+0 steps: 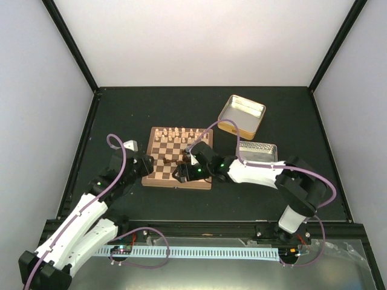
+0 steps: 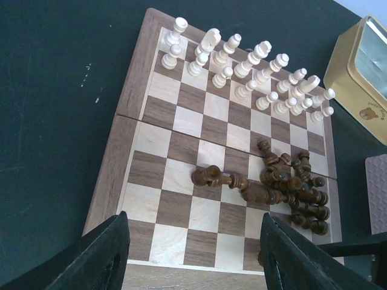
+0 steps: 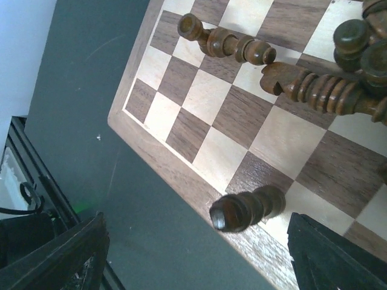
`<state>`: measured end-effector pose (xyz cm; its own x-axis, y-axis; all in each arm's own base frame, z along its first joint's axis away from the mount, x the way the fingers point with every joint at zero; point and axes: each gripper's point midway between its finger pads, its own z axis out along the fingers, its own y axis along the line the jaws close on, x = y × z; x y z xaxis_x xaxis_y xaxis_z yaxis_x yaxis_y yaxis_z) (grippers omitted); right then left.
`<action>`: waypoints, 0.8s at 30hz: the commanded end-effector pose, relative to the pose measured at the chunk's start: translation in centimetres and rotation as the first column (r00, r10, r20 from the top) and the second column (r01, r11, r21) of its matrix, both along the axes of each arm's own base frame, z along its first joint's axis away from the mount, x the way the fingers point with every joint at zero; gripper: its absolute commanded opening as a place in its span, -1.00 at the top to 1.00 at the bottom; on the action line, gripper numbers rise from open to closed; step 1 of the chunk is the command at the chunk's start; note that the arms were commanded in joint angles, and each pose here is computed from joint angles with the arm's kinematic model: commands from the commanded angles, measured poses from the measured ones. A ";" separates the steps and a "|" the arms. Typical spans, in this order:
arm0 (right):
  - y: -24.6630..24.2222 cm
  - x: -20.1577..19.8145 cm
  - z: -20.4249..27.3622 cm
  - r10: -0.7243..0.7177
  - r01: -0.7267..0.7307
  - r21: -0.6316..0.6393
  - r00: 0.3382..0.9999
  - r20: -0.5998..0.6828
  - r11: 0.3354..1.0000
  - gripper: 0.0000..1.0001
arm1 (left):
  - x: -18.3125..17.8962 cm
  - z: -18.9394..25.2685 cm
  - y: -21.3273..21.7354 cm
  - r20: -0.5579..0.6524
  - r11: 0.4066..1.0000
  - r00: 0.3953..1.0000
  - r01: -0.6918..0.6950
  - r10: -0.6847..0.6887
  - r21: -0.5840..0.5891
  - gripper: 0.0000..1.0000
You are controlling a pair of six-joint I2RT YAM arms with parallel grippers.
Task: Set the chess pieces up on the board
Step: Place the chess piece on the chessboard.
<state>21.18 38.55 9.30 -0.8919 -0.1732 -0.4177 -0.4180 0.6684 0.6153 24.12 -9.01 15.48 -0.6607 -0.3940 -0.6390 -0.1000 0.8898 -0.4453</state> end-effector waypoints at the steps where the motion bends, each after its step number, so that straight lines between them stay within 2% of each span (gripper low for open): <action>1: 1.6 -0.2 -0.4 0.014 -0.014 0.012 0.999 -0.030 1.000 -0.64 | -0.3 -0.5 0.0 -0.018 1.000 1.000 0.019 -0.019 0.001 -0.22; 8: 2.4 -0.3 -1.7 0.023 -0.024 -0.009 0.998 -0.066 1.000 -0.61 | -0.3 -0.7 0.3 -0.023 1.000 1.000 0.018 -0.017 0.011 -0.22; 17: 3.0 -0.5 -2.7 0.036 -0.036 0.000 0.994 -0.101 0.999 -0.41 | -0.3 -0.9 0.5 -0.029 1.000 0.999 0.016 -0.015 0.015 -0.22; 24: 1.6 0.6 -0.3 -0.031 0.030 -0.019 0.999 -0.024 0.999 -0.51 | -0.3 -0.5 0.4 -0.022 0.999 0.999 0.032 -0.032 0.014 -0.23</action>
